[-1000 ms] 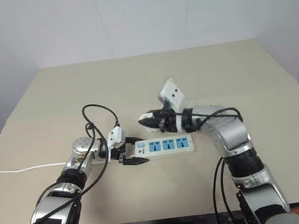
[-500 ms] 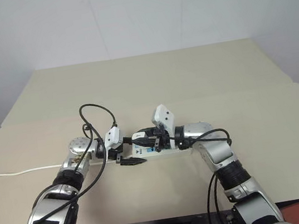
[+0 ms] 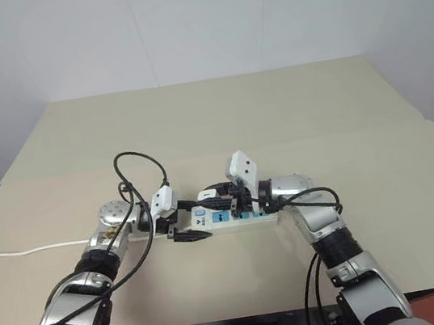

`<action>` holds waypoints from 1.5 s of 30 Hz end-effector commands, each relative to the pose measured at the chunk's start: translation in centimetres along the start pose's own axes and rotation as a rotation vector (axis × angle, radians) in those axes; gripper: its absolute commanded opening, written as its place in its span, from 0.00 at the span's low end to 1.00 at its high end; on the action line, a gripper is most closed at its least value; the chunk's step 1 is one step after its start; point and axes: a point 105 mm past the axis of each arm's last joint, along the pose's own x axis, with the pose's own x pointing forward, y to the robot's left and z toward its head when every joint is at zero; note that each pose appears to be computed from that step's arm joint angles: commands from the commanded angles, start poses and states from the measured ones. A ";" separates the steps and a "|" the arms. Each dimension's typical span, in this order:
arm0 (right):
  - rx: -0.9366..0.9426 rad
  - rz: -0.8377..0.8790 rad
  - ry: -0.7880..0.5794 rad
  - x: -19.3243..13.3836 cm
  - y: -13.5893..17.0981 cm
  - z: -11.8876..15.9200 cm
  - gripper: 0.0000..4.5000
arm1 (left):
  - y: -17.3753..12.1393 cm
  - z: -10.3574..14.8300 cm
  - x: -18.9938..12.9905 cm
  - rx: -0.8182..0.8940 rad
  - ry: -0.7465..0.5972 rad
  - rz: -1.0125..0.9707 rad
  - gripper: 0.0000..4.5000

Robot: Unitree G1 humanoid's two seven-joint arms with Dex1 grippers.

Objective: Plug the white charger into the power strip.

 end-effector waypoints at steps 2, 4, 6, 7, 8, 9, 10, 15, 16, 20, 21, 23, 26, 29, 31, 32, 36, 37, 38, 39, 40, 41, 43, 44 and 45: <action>-0.018 -0.021 -0.002 -0.3 -0.4 -0.3 0.26 | -0.9 -1.1 0.0 -0.014 0.052 -0.046 0.73; -0.020 -0.029 0.004 -0.3 -0.7 -0.5 0.26 | -1.0 -1.1 -0.1 -0.016 0.054 -0.046 0.73; -0.029 -0.026 0.015 -0.3 -0.7 -0.9 0.26 | -1.1 -1.2 -0.1 -0.016 0.055 -0.046 0.73; -0.036 -0.024 0.023 -0.5 -0.7 -1.2 0.26 | -1.1 -1.2 -0.2 -0.017 0.054 -0.045 0.73; -0.040 -0.023 0.032 -0.7 -0.7 -1.5 0.26 | -1.1 -1.2 -0.2 -0.018 0.054 -0.044 0.73; -0.038 -0.024 0.040 -1.0 -0.7 -1.8 0.26 | -1.2 -1.2 -0.2 -0.018 0.053 -0.044 0.73; -0.038 -0.026 0.050 -1.4 -0.8 -2.2 0.26 | -1.2 -1.2 -0.2 -0.019 0.053 -0.043 0.73; -0.025 -0.022 0.099 -3.2 -1.1 -3.5 0.26 | -1.6 -1.6 -0.4 -0.020 0.060 -0.042 0.73; -0.025 -0.018 0.106 -3.4 -1.2 -3.6 0.26 | -1.6 -1.6 -0.4 -0.020 0.063 -0.043 0.73; -0.018 -0.010 0.117 -3.8 -1.6 -3.7 0.26 | -1.8 -1.7 -0.7 -0.018 0.069 -0.043 0.73; -0.016 -0.005 0.121 -3.9 -1.7 -3.7 0.26 | -1.8 -1.8 -0.7 -0.017 0.071 -0.045 0.73; -0.010 0.009 0.131 -3.9 -1.9 -3.8 0.26 | -1.9 -1.8 -0.7 -0.016 0.072 -0.048 0.73; 0.019 0.015 0.131 -3.7 -2.2 -3.9 0.26 | -1.9 -1.8 -0.6 -0.013 0.072 -0.046 0.73; 0.032 0.015 0.137 -4.0 -2.3 -4.4 0.26 | -1.9 -1.7 -0.6 -0.011 0.070 -0.038 0.73; 0.033 0.012 0.156 -4.6 -2.2 -5.0 0.26 | -1.8 -1.6 -0.8 -0.010 0.070 -0.033 0.73; 0.035 0.011 0.171 -5.0 -2.2 -5.5 0.26 | -1.9 -1.6 -0.9 -0.011 0.071 -0.031 0.73; 0.040 0.012 0.200 -5.7 -2.1 -6.4 0.26 | -2.0 -1.8 -1.2 -0.014 0.079 -0.025 0.73; 0.041 0.013 0.202 -5.8 -2.0 -6.5 0.26 | -1.9 -1.8 -1.2 -0.014 0.079 -0.024 0.73; 0.041 0.013 0.204 -5.8 -2.0 -6.6 0.26 | -1.9 -1.8 -1.2 -0.014 0.079 -0.023 0.73; 0.041 0.019 0.205 -5.6 -1.9 -6.7 0.26 | -1.9 -1.8 -1.2 -0.013 0.078 -0.023 0.73; 0.040 0.028 0.204 -5.2 -1.7 -6.7 0.26 | -1.9 -1.7 -1.2 -0.012 0.077 -0.022 0.73; 0.035 0.039 0.199 -4.7 -1.6 -6.5 0.26 | -1.9 -1.7 -1.1 -0.012 0.076 -0.021 0.73; 0.026 0.054 0.177 -3.7 -1.5 -5.9 0.26 | -1.9 -1.7 -1.1 -0.012 0.076 -0.023 0.73; 0.024 0.057 0.168 -3.3 -1.5 -5.6 0.26 | -1.9 -1.7 -1.1 -0.012 0.076 -0.024 0.73; 0.019 0.068 0.156 -2.8 -1.5 -5.3 0.26 | -1.9 -1.7 -1.0 -0.012 0.076 -0.025 0.73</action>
